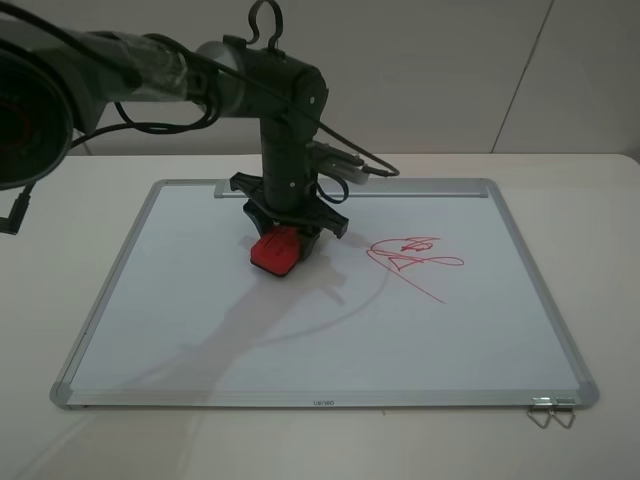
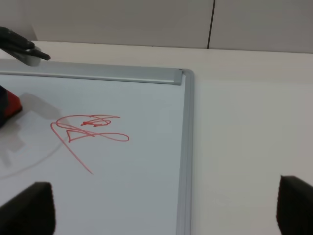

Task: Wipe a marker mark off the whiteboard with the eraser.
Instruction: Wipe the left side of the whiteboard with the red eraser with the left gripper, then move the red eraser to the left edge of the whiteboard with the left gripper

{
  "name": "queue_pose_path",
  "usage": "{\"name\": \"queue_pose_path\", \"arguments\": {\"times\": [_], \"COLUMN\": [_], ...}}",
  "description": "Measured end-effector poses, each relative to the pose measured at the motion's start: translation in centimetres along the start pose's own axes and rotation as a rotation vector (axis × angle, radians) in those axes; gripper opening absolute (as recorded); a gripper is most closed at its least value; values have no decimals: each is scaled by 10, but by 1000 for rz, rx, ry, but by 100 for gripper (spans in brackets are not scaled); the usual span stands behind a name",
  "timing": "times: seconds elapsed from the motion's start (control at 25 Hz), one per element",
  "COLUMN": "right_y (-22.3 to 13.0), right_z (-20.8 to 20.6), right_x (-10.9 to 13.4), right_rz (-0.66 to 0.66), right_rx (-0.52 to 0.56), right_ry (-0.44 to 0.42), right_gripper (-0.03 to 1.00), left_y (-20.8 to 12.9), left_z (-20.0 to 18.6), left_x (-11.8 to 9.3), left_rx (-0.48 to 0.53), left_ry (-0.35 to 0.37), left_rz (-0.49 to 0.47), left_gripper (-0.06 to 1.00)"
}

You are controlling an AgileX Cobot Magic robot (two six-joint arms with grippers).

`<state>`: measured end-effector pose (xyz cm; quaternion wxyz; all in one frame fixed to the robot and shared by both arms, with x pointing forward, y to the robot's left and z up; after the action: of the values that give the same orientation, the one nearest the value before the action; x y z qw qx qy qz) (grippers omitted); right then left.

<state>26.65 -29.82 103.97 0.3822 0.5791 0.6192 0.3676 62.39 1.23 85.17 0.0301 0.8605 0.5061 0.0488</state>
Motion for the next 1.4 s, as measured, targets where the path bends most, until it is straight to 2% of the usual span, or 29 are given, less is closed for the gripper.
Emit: {"name": "queue_pose_path", "arguments": {"times": [0.32, 0.8, 1.08, 1.4], "right_y": [0, 0, 0, 0], "right_z": [0, 0, 0, 0], "right_x": [0, 0, 0, 0], "right_rz": [0, 0, 0, 0], "right_rx": [0, 0, 0, 0], "right_ry": [0, 0, 0, 0], "right_gripper": [83, 83, 83, 83], "left_y": [-41, -117, -138, -135], "left_z": [-18, -21, -6, -4], "left_x": [32, 77, 81, 81], "left_rx": [-8, -18, -7, -43], "left_ry": [12, 8, 6, -6], "left_rz": [-68, -319, -394, -422], "left_gripper": [58, 58, 58, 58]}}
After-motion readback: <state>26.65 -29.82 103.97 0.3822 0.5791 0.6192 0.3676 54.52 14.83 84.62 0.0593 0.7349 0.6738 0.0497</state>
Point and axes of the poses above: a point on each arm's last joint axis where the gripper is mounted, z pointing out along that axis toward the gripper, x along the wrist's bending axis when the last joint is at zero, y = z × x, the point moved 4 cm from there along z, pointing out along that axis toward the gripper, and after that the axes turned 2 degrees about -z, right-handed, at the moved point
